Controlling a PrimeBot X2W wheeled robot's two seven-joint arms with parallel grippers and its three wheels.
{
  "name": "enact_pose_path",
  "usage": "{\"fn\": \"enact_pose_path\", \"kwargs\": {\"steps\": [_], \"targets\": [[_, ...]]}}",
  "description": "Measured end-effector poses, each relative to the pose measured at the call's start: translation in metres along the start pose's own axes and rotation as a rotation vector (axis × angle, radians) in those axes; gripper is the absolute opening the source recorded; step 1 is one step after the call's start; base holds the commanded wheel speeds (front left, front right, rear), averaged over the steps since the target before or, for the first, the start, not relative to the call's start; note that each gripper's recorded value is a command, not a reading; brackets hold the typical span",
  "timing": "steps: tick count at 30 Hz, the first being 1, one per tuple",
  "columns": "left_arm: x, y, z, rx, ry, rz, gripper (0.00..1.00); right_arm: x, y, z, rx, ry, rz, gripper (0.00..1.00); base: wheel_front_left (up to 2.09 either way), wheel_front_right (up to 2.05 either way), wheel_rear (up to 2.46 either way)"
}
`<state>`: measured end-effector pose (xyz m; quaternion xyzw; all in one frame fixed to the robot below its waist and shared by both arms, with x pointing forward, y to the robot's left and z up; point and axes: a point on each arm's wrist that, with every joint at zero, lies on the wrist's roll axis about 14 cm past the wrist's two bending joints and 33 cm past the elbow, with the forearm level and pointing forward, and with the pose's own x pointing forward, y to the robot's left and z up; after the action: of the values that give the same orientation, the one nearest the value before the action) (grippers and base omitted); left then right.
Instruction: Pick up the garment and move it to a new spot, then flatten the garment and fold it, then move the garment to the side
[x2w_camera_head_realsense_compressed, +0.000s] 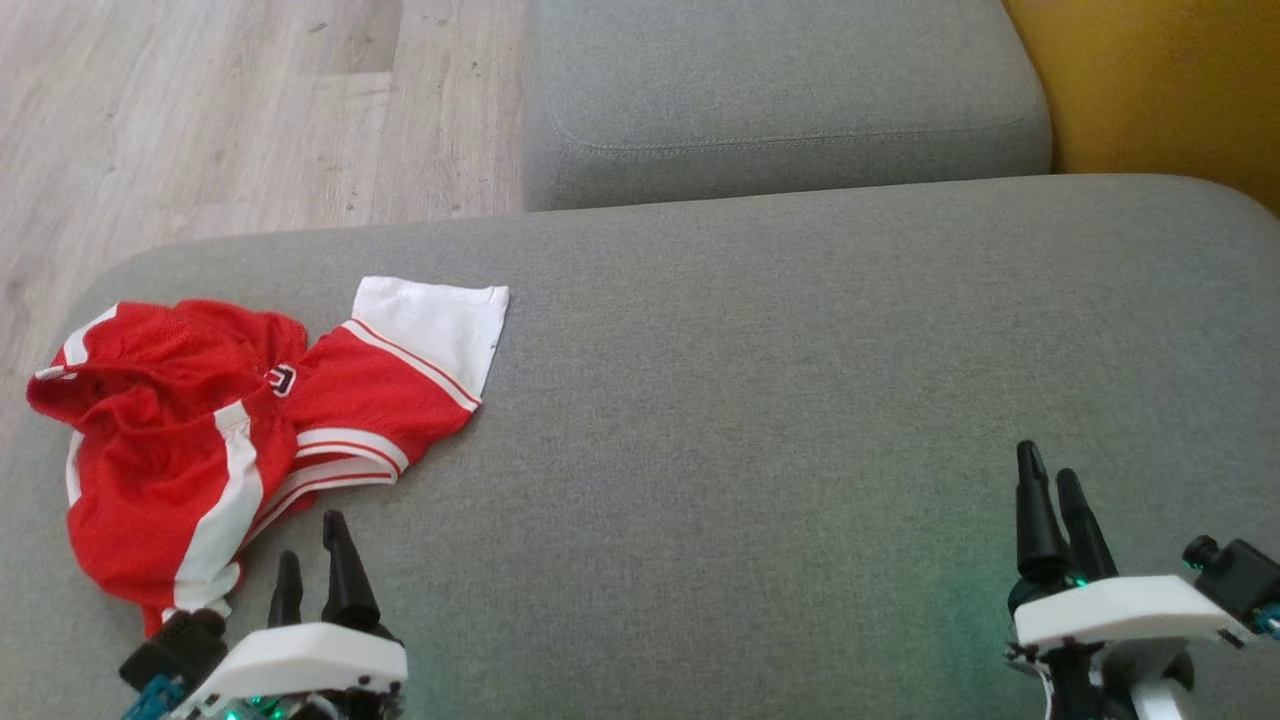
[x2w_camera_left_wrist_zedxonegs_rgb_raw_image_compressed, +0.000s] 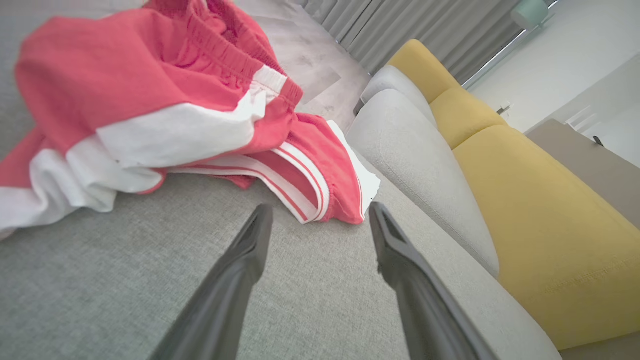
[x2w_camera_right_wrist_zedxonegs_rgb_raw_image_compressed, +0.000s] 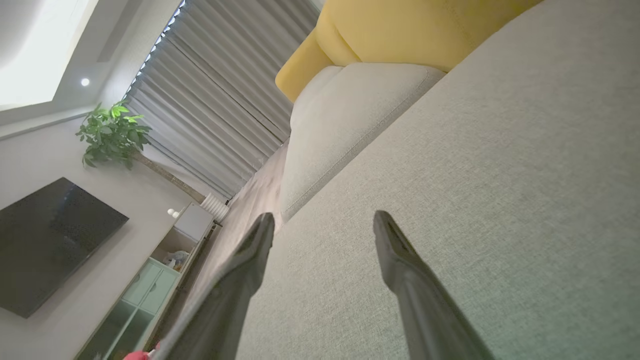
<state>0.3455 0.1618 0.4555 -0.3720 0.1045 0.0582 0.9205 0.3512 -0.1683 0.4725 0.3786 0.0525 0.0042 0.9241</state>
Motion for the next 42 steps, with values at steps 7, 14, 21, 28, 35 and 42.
{"fn": "enact_pose_path", "kwargs": {"steps": [7, 14, 21, 28, 35, 42], "targets": [[-0.002, -0.005, 0.001, 0.097, -0.022, -0.006, 1.0, -0.004, 0.005, -0.002, -0.095, -0.002, 0.021, 1.0, 0.0, 0.0, 0.0], [-0.006, -0.007, 0.0, 0.191, -0.044, -0.004, 1.0, -0.004, 0.013, -0.001, -0.187, -0.013, 0.051, 1.0, 0.0, 0.0, 0.0], [-0.008, -0.014, 0.002, 0.283, -0.075, -0.02, 1.0, -0.006, 0.022, -0.002, -0.281, -0.019, 0.084, 1.0, 0.0, 0.0, 0.0], [-0.01, -0.02, 0.004, 0.347, -0.102, -0.033, 1.0, -0.008, 0.029, -0.003, -0.358, -0.028, 0.111, 1.0, 0.0, 0.0, 0.0], [-0.013, -0.023, 0.008, 0.437, -0.14, -0.037, 1.0, -0.012, 0.034, -0.007, -0.443, -0.033, 0.138, 1.0, 0.0, 0.0, 0.0], [-0.017, -0.027, 0.011, 0.532, -0.183, -0.044, 1.0, -0.013, 0.044, -0.008, -0.534, -0.049, 0.175, 1.0, 0.0, 0.0, 0.0]]}}
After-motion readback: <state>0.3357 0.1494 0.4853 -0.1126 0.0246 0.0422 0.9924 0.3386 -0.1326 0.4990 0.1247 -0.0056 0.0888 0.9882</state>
